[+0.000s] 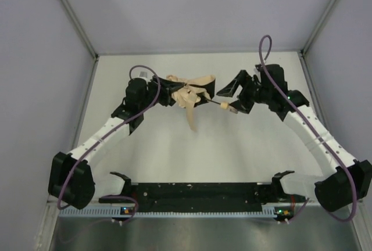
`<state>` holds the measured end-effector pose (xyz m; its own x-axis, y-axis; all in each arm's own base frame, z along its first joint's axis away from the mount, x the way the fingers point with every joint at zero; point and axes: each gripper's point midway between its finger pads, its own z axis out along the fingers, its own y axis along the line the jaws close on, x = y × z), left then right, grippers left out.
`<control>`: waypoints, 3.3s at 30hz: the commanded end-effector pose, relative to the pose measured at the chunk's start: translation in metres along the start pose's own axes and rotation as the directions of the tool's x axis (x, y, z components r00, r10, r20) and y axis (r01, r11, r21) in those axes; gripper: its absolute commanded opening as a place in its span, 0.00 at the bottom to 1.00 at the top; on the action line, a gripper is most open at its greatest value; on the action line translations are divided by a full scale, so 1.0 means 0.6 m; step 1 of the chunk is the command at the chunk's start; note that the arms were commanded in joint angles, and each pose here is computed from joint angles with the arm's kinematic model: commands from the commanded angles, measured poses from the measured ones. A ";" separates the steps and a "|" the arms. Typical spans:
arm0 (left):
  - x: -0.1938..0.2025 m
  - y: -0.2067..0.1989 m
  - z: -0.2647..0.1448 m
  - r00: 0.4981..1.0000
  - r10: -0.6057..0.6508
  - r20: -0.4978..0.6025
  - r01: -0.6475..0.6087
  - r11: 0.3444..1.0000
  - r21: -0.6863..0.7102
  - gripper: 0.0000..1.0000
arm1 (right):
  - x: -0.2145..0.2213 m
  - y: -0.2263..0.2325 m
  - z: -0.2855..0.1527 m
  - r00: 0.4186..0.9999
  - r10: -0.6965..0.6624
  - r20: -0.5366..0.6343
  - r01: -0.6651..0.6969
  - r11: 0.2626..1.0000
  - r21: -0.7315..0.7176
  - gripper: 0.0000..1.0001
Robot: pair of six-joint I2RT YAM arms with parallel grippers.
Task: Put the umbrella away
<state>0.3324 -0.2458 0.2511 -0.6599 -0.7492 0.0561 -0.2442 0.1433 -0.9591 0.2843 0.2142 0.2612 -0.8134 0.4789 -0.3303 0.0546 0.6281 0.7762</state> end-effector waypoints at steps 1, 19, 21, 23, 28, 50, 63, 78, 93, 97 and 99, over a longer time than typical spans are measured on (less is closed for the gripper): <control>0.013 -0.179 -0.055 1.000 -0.009 -0.020 0.015 0.952 0.307 0.00 | 0.052 0.001 0.010 0.898 0.392 -0.202 -0.394 0.919 0.031 0.77; 0.012 -0.269 -0.085 0.999 -0.033 -0.021 0.038 0.898 0.438 0.00 | 0.102 0.084 0.073 0.641 0.647 -0.414 -0.750 0.641 -0.160 0.77; 0.012 -0.271 -0.086 0.999 -0.032 -0.019 0.037 0.896 0.442 0.00 | 0.102 0.095 0.081 0.634 0.642 -0.432 -0.755 0.635 -0.163 0.73; 0.013 -0.272 -0.085 0.999 -0.034 -0.022 0.040 0.896 0.442 0.00 | 0.103 0.107 0.085 0.621 0.639 -0.454 -0.763 0.626 -0.161 0.70; 0.013 -0.276 -0.087 0.999 -0.037 -0.023 0.043 0.891 0.451 0.00 | 0.114 0.108 0.093 0.612 0.649 -0.452 -0.766 0.630 -0.132 0.65; 0.026 -0.275 -0.101 0.998 -0.050 -0.049 0.068 0.882 0.466 0.00 | 0.116 0.134 0.128 0.603 0.642 -0.473 -0.777 0.608 -0.164 0.19; 0.096 -0.136 -0.087 0.968 -0.080 -0.239 0.086 0.996 0.017 0.00 | -0.022 0.199 0.124 0.978 0.122 -0.170 -0.208 0.658 -0.723 0.00; 0.111 0.042 -0.084 0.963 -0.126 -0.237 0.048 0.949 -0.313 0.00 | -0.022 0.220 0.049 0.988 -0.154 -0.014 0.071 0.529 -0.846 0.00; 0.068 0.247 -0.051 0.972 -0.225 -0.072 0.085 0.617 -0.782 0.00 | 0.122 0.173 0.047 0.879 -0.472 0.068 0.303 0.442 -0.844 0.00; 0.067 0.294 -0.043 0.965 -0.246 -0.093 0.037 0.477 -0.878 0.00 | 0.167 0.154 0.070 0.825 -0.562 0.054 0.351 0.436 -0.828 0.00; 0.058 0.287 -0.030 0.967 -0.229 -0.109 0.008 0.455 -0.890 0.00 | 0.193 0.138 0.087 0.777 -0.626 0.062 0.413 0.434 -0.801 0.00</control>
<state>0.2729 -0.2640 0.1351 -0.6753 -0.6507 0.3472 -0.7302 0.5233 -0.4393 0.2507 0.3439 0.2299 -0.8275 0.0656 -0.5576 -0.5567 0.0325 0.8301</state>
